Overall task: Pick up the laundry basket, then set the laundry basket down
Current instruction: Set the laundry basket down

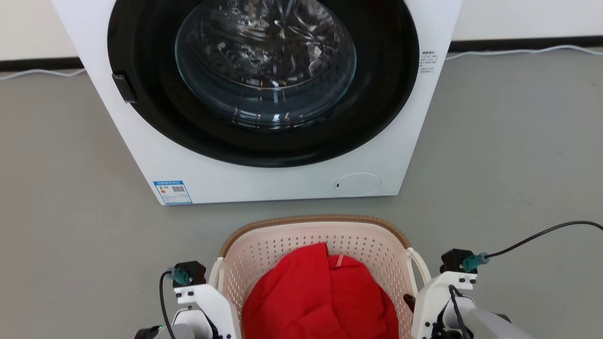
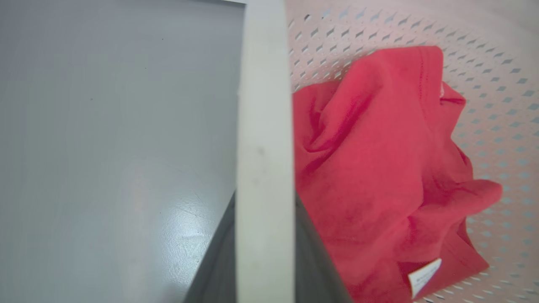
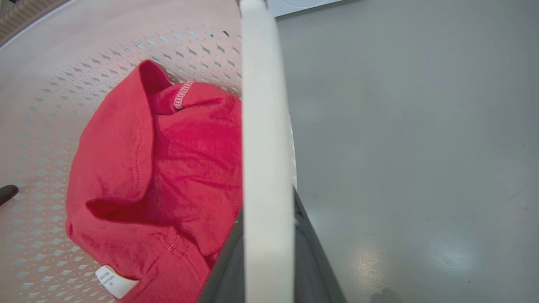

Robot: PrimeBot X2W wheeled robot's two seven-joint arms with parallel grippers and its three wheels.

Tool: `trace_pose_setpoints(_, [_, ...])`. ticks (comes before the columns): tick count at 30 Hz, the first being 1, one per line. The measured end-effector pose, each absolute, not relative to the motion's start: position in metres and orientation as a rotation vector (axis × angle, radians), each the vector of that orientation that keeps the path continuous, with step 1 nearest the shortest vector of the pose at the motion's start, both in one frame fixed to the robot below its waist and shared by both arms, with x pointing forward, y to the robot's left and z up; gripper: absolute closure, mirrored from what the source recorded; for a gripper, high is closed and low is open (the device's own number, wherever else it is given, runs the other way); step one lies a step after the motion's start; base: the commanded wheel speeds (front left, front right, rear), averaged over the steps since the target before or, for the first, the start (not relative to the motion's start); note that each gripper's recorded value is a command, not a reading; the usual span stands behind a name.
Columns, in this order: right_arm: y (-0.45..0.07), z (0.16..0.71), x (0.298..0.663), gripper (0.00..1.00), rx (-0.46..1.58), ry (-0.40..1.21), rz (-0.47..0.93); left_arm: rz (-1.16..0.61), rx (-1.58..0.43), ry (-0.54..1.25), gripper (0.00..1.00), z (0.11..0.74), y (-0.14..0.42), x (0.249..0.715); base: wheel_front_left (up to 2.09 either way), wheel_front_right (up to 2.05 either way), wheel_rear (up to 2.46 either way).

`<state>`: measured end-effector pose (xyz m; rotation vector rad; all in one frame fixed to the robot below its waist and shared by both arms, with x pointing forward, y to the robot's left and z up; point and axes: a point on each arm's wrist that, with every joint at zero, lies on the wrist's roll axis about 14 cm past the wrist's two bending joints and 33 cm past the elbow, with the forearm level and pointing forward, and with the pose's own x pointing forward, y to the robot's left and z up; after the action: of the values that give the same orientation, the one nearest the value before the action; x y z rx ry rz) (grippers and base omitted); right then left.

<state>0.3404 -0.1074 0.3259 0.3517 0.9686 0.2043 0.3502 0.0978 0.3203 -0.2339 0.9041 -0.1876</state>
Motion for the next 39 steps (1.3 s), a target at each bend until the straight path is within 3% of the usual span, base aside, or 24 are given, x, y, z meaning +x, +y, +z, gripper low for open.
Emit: trace_pose_setpoints(39, [-0.098,0.270,0.432,1.00,0.340,0.945,0.218,-0.173,-0.213,0.908,1.00,0.262,0.107,0.440,0.00,0.00,0.00])
